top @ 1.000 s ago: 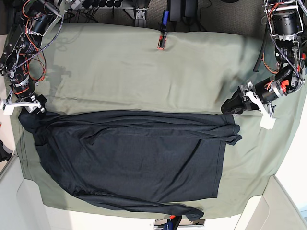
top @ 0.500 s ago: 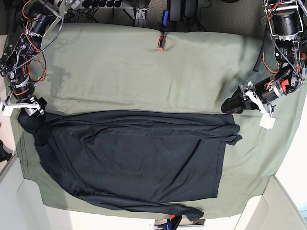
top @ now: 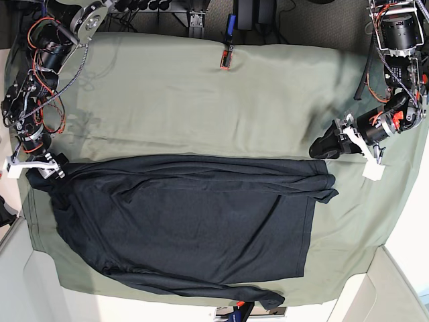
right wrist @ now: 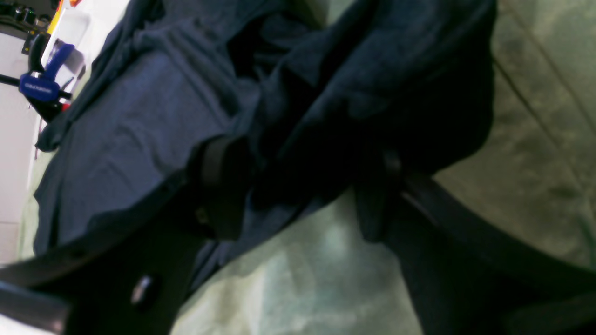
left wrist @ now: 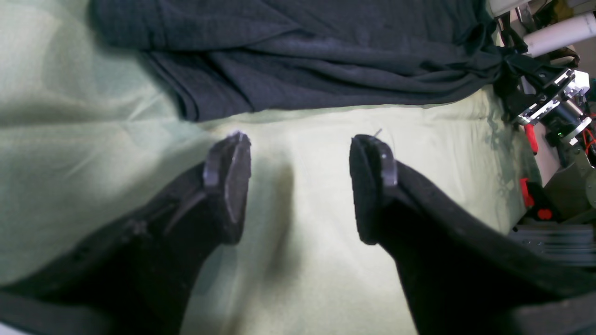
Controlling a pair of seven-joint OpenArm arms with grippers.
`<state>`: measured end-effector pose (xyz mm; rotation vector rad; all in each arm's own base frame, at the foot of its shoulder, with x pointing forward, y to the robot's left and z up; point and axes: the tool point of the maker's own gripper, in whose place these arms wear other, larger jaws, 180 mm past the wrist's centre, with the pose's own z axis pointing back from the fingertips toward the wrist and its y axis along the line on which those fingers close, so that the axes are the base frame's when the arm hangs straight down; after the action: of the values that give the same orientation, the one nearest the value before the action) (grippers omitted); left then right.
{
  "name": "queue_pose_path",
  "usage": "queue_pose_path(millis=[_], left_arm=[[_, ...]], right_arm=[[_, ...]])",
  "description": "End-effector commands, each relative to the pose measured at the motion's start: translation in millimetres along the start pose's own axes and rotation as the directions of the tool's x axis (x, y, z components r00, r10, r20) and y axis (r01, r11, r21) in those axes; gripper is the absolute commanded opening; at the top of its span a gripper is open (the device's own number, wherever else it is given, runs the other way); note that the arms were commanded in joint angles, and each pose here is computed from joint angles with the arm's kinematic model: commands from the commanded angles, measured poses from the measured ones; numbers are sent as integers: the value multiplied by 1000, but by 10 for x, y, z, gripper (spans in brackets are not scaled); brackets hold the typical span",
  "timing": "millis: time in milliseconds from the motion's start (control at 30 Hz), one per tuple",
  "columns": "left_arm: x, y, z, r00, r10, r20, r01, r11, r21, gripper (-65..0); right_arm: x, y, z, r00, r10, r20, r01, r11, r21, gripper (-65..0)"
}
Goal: Fold the T-shirt properly
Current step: 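Regrasp the shirt's side edges with both grippers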
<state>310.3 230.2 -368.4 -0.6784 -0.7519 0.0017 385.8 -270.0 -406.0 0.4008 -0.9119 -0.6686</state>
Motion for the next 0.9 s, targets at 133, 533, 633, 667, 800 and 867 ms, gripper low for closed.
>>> queue_pose_path(millis=[133,533,633,667,800,867], left_arm=[[134,-40,-57,998,-31,58,31,1000,5,-287],[343,159,-280,996,-42,84,35,996,80,-287],[336,301,-297,997,-35,63,27,993,119,-287],[364,318,-267,997,-37,69,29,992,122,-287],[622,431,8,989,-68,129,47,986,162,-287],[744,502,164,985,-77,157,47,982,182,-287]], right_arm=[[24,-18,1,1000,20,-12,-20,1000,-18,-281],[9,-18,2,1000,22,-20,-22,1000,-17,-281],[5,-14,2,999,23,-23,-23,1000,-15,-281],[5,-14,2,999,23,-23,-23,1000,-15,-281],[-3,-24,5,999,23,-25,-24,1000,-17,-281],[-4,-28,7,999,23,-25,-24,1000,-18,-281]])
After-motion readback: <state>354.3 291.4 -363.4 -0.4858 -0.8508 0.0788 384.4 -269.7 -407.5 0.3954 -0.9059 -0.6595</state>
